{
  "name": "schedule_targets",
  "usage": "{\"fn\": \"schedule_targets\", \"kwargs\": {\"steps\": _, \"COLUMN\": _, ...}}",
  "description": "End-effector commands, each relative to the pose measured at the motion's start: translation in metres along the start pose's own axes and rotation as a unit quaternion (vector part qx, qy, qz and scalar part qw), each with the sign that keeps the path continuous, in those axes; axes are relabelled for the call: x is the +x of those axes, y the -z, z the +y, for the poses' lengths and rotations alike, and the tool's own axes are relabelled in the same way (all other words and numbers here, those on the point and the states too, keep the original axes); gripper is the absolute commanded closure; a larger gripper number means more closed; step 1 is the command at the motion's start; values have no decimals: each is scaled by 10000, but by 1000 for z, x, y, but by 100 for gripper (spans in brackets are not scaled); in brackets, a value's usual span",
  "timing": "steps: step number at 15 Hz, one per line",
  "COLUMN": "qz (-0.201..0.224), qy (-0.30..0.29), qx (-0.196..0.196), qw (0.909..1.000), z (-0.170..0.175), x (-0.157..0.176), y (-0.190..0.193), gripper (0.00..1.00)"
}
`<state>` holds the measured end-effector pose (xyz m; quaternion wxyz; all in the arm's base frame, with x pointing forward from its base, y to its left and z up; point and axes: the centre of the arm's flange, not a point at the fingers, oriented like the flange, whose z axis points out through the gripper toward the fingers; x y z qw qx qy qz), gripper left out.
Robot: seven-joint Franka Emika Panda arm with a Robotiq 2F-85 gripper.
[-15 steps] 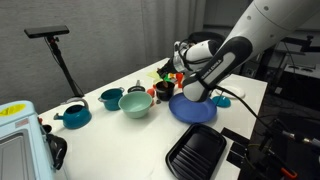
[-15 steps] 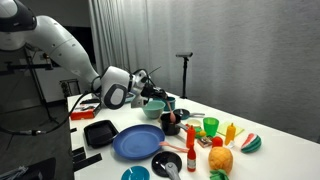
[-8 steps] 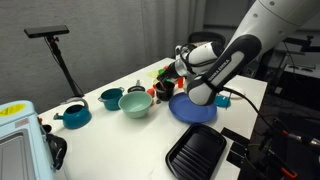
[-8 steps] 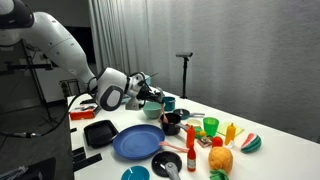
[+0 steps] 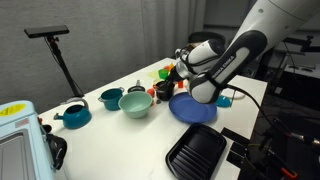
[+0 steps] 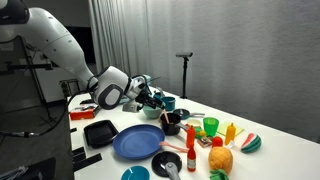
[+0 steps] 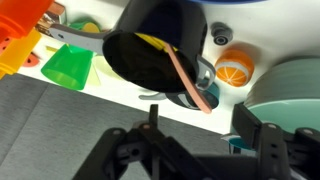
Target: Stir the contents in the black pot
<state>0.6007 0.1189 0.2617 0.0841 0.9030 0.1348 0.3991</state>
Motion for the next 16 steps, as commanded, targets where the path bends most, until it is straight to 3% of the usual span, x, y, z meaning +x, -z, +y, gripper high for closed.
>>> {"fn": "schedule_targets", "kwargs": {"steps": 1, "qz": -401, "qy": 17, "qx": 369, "qw": 9985, "z": 11, "x": 23, "y": 30, "gripper": 0}}
{"fn": "schedule_targets", "kwargs": {"steps": 5, "qz": -596, "qy": 66, "qx": 960, "qw": 9936, "z": 19, "x": 59, "y": 65, "gripper": 0}}
{"fn": "schedule_targets", "kwargs": {"steps": 9, "qz": -1193, "qy": 248, "qx": 1657, "qw": 9786, "z": 20, "x": 86, "y": 102, "gripper": 0}}
{"fn": "schedule_targets", "kwargs": {"steps": 12, "qz": -1620, "qy": 445, "qx": 1967, "qw": 9660, "z": 27, "x": 89, "y": 119, "gripper": 0}}
{"fn": "schedule_targets", "kwargs": {"steps": 13, "qz": -1407, "qy": 314, "qx": 1807, "qw": 9729, "z": 9, "x": 87, "y": 113, "gripper": 0}}
{"fn": "schedule_targets", "kwargs": {"steps": 16, "qz": -1442, "qy": 323, "qx": 1830, "qw": 9719, "z": 11, "x": 87, "y": 115, "gripper": 0}}
